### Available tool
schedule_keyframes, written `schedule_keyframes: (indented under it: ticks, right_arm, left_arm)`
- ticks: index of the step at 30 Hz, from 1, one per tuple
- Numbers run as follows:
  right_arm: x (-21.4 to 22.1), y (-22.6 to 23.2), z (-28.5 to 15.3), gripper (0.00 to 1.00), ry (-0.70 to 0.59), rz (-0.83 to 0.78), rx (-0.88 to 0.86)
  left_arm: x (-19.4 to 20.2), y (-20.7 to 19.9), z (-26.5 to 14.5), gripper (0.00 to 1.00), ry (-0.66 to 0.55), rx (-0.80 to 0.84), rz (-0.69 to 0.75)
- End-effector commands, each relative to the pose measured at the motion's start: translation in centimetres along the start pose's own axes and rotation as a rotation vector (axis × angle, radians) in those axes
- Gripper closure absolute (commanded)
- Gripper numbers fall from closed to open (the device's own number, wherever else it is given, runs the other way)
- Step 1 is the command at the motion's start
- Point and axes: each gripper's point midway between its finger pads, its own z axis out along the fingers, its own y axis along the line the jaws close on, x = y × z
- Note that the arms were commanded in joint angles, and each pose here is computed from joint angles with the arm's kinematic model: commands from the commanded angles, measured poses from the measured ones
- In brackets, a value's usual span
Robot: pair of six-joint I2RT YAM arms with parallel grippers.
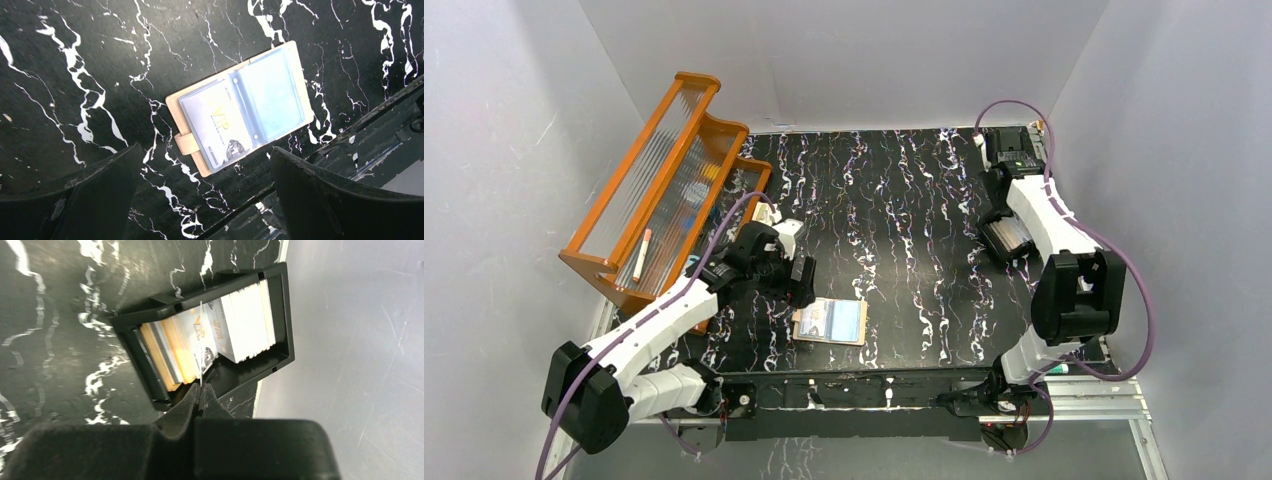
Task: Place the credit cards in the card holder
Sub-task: Pick up the credit card from the storage box, then insert the credit card into the card holder.
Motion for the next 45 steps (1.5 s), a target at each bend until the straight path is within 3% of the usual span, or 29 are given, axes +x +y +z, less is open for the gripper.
schedule_keyframes:
  ticks: [1, 6, 10, 14, 23, 27, 31, 42, 45]
  right_arm:
    - [-2.3, 1.6, -5.0, 1.0, -0.072, 0.124, -0.064]
    - [-5.0, 6.1, -9.3, 1.0, -0.223, 0.121, -0.173]
    - [-6.5, 9.3, -12.5, 1.0, -0.293, 0.219, -0.316]
    - [-7.4, 13.3, -16.5, 1.0, -0.368, 0.32, -0.569]
    - [-6.3, 18.9, -26.3, 1.0, -0.526, 0.508, -1.179]
    - [-4.6, 20.7, -29.3, 1.0, -0.522, 0.589, -1.425]
    - [-3.6, 21.6, -32.0, 1.0, -0.533, 0.631, -1.602]
    - [-2.1, 23.0, -35.5, 1.0, -0.508, 0.615, -1.818]
    - [-1.9, 23.5, -35.6, 1.0, -0.495, 0.603, -1.828]
  left_arm:
    - [-0.2, -1.0, -0.7, 0.02, 0.012, 0.037, -0.033]
    - [-0.6, -1.6, -1.7, 0.02, -0.03, 0.061, -0.071]
    - [-1.3, -2.1, -2.5, 0.03, -0.057, 0.074, -0.114]
    - [-3.2, -3.4, -3.8, 0.12, -0.117, 0.112, -0.179]
    - [-9.4, -9.4, -9.3, 0.32, -0.333, 0.427, -0.359]
    - [-11.2, -10.4, -11.1, 0.41, -0.423, 0.52, -0.448]
    - [-12.2, -11.9, -12.2, 0.43, -0.457, 0.643, -0.508]
    - [-12.8, -13.2, -11.1, 0.43, -0.385, 0.707, -0.487]
    - [-12.9, -13.3, -10.9, 0.48, -0.384, 0.714, -0.478]
